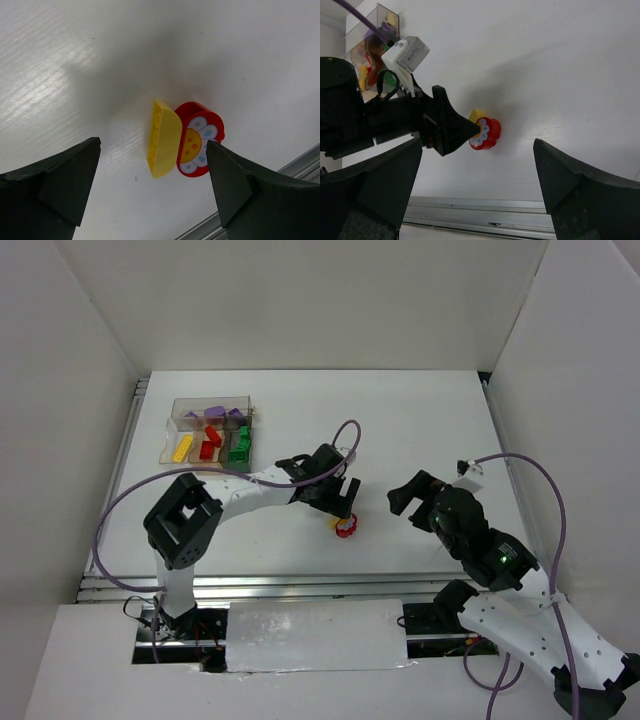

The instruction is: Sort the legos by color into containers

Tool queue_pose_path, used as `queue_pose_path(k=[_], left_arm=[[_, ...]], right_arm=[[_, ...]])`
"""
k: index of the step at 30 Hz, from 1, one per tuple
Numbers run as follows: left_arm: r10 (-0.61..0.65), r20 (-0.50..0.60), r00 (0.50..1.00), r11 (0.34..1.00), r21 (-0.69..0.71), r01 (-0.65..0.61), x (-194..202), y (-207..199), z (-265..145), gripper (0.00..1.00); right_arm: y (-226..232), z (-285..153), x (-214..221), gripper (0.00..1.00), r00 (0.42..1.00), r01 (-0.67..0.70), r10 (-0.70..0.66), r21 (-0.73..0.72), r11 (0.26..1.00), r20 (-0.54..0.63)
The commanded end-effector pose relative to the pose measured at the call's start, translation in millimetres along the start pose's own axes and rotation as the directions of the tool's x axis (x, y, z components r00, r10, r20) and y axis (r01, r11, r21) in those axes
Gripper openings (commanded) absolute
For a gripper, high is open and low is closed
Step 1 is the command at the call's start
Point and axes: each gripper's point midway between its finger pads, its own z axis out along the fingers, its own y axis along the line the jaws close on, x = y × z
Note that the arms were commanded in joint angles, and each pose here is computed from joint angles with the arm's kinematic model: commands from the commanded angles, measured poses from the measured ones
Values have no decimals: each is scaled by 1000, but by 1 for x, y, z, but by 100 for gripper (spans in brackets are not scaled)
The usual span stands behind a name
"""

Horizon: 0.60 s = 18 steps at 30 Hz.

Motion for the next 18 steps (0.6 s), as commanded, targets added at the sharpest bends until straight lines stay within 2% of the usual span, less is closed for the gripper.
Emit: queue_pose_path(k=[1,7,10,13,14,15,16,18], left_arm=[[65,-6,998,998,13,-65,1,-23,8,99],[99,-63,993,992,-71,-103,24,-24,26,98],[99,-83,992,990,-95,-107,34,-21,33,87],[109,-100,989,987,-109,-120,40,-20,38,53],[112,-102,989,986,-113,-123,41,-21,39,26],[115,-98,989,985,-117,-126,40,-22,38,14],[121,-89,989,984,-124,-131,39,-23,36,3],[130,-28,991,985,-111,-132,26,-30,22,0]], right_arm=[[-1,5,7,100,1000,24,-24,-5,1000,-21],[0,9,13,100,999,30,-31,-17,999,-37],[0,10,15,100,999,30,-31,-23,999,-39],[2,10,16,100,999,33,-34,-33,999,-41],[1,10,16,100,999,32,-33,-29,999,-40],[0,11,16,100,999,34,-35,-26,999,-41],[0,11,16,100,999,33,-34,-23,999,-37],[-2,13,15,100,999,24,-24,-11,1000,-30]])
